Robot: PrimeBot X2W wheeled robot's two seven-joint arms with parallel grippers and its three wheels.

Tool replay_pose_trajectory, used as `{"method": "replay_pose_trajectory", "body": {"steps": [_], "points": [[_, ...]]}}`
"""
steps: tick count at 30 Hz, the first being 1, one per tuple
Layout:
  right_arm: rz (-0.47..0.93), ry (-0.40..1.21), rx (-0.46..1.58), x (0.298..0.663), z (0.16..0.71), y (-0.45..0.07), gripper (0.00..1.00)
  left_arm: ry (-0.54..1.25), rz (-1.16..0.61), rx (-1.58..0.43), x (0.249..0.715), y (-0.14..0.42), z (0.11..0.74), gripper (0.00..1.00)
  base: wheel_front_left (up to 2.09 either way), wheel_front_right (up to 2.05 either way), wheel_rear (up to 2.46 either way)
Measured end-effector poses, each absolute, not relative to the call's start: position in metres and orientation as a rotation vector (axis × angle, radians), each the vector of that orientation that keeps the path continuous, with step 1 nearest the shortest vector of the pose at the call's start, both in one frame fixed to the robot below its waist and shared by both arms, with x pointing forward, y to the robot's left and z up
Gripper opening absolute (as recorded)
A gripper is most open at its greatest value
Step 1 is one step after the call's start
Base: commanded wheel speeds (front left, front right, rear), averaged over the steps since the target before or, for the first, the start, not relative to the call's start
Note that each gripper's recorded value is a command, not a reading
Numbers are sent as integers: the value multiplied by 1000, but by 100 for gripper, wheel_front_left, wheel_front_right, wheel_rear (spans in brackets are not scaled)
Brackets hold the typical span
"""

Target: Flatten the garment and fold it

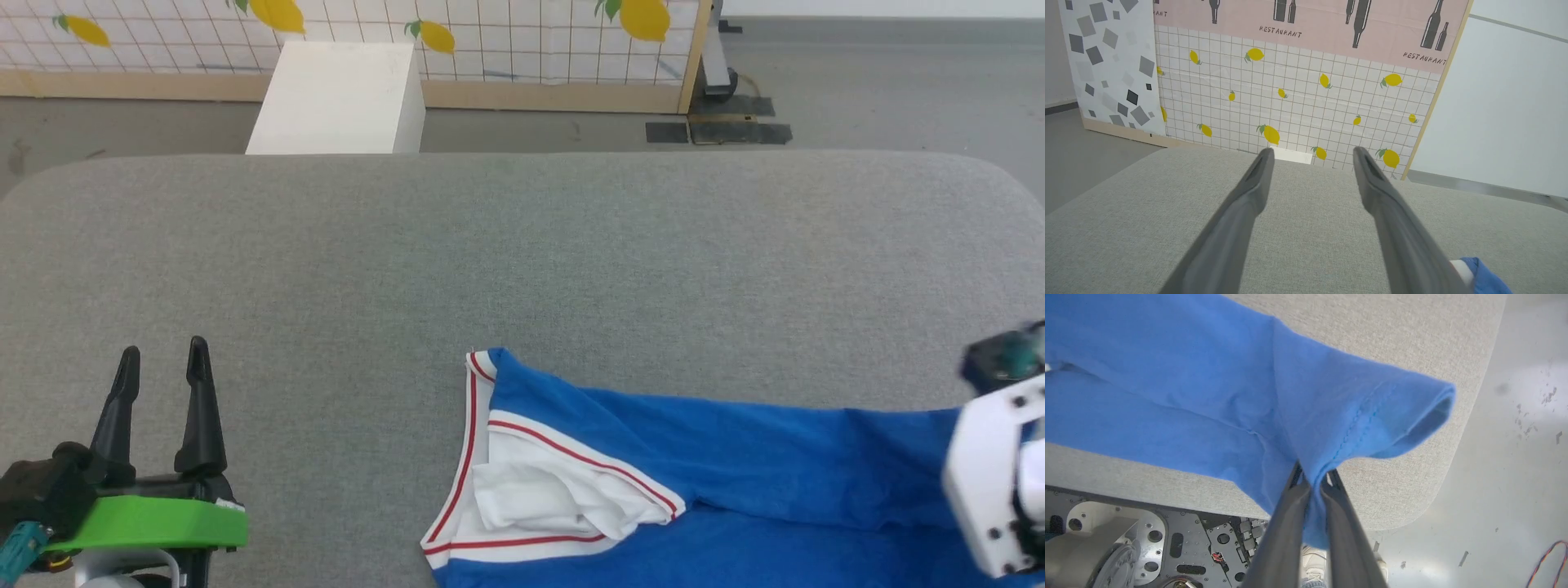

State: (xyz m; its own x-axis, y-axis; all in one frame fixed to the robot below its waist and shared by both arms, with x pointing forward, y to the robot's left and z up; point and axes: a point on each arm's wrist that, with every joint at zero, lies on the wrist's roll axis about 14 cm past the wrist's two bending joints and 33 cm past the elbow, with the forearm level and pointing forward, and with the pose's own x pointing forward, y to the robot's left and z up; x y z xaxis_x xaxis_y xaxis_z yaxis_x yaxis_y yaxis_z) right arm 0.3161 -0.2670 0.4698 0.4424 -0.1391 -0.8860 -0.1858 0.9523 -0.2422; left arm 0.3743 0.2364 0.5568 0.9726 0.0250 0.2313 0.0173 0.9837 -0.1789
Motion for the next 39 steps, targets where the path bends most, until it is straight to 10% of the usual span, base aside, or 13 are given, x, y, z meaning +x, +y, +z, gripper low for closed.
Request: {"method": "replay_pose_trajectory", "body": {"steps": [22,37,38,39], "points": [[795,931,-252,340,459,-4,0,-201,88,-189,350,258,544,100,0,0,0],[840,954,-274,362,399,41,2,-143,122,-196,353,264,525,100,0,0,0],[851,957,-280,359,395,43,67,-139,121,-197,354,264,524,100,0,0,0],[865,954,-280,357,394,47,100,-137,121,-198,354,264,523,100,0,0,0]]}}
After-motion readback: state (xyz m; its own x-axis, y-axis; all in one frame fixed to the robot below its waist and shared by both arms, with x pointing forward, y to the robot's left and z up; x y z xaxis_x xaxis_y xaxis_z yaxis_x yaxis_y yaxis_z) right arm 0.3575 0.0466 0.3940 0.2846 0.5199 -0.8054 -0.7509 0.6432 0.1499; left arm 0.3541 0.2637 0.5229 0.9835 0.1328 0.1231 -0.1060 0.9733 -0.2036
